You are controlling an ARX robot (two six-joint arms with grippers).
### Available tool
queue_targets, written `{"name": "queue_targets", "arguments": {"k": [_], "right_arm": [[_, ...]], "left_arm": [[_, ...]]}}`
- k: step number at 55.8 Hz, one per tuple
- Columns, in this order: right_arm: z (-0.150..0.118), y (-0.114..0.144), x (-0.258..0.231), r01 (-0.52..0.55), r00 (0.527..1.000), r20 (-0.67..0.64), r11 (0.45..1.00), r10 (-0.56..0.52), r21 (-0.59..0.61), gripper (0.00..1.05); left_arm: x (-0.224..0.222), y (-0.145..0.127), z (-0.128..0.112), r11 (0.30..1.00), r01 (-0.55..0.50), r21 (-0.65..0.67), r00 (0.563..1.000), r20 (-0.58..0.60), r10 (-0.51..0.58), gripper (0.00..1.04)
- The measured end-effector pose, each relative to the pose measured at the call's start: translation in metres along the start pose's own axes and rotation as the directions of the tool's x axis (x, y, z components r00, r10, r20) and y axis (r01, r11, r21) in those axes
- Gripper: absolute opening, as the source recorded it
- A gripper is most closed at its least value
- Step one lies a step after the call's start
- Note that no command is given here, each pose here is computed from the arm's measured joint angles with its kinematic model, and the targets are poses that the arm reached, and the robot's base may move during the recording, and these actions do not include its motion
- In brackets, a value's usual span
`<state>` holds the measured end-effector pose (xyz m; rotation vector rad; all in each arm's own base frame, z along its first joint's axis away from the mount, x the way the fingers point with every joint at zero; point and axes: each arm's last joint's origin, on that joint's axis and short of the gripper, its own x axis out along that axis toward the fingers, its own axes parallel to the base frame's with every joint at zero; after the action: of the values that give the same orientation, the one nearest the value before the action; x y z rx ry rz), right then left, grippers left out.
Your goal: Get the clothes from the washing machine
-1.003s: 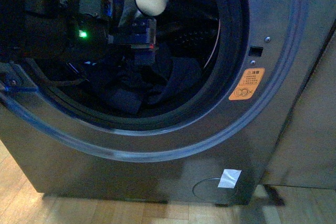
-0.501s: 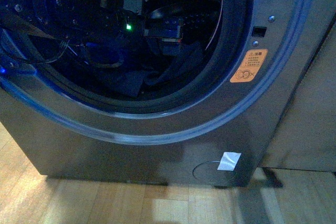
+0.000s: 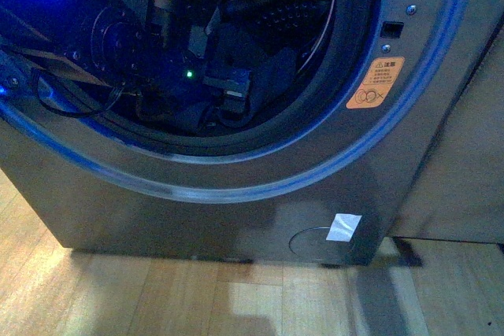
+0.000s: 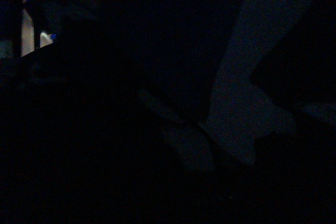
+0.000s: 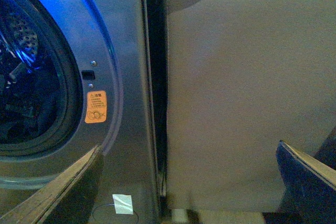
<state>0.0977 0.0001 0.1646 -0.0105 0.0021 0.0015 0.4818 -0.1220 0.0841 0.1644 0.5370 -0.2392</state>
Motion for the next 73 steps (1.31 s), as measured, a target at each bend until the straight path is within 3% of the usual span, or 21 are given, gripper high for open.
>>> {"name": "queue_targets", "arguments": {"k": [8, 23, 41, 59, 73], "right_arm": [[0.000, 0.000, 0.000, 0.000, 1.000, 0.000, 1.000, 0.000, 0.000, 0.97], [0.000, 0.000, 0.000, 0.000, 1.000, 0.000, 1.000, 0.000, 0.000, 0.97], [0.000, 0.000, 0.000, 0.000, 1.000, 0.000, 1.000, 0.000, 0.000, 0.97], [0.000, 0.000, 0.000, 0.000, 1.000, 0.000, 1.000, 0.000, 0.000, 0.97], [0.000, 0.000, 0.000, 0.000, 1.000, 0.000, 1.000, 0.000, 0.000, 0.97]], "left_arm": [[0.004, 0.009, -0.004, 0.998, -0.065, 0.015, 0.997, -0.029, 0.066, 0.98], [0.004, 0.012, -0.004, 0.995, -0.082, 0.059, 0.995, -0.049, 0.085, 0.97], [0.000, 0.019, -0.012, 0.993, -0.084, 0.084, 0.995, -0.050, 0.089, 0.49], [-0.024, 0.017, -0.018, 0.999, 0.004, 0.031, 1.000, -0.029, -0.003, 0.04], [-0.060, 0.003, -0.013, 0.995, 0.099, -0.001, 0.995, 0.028, -0.099, 0.04]]}}
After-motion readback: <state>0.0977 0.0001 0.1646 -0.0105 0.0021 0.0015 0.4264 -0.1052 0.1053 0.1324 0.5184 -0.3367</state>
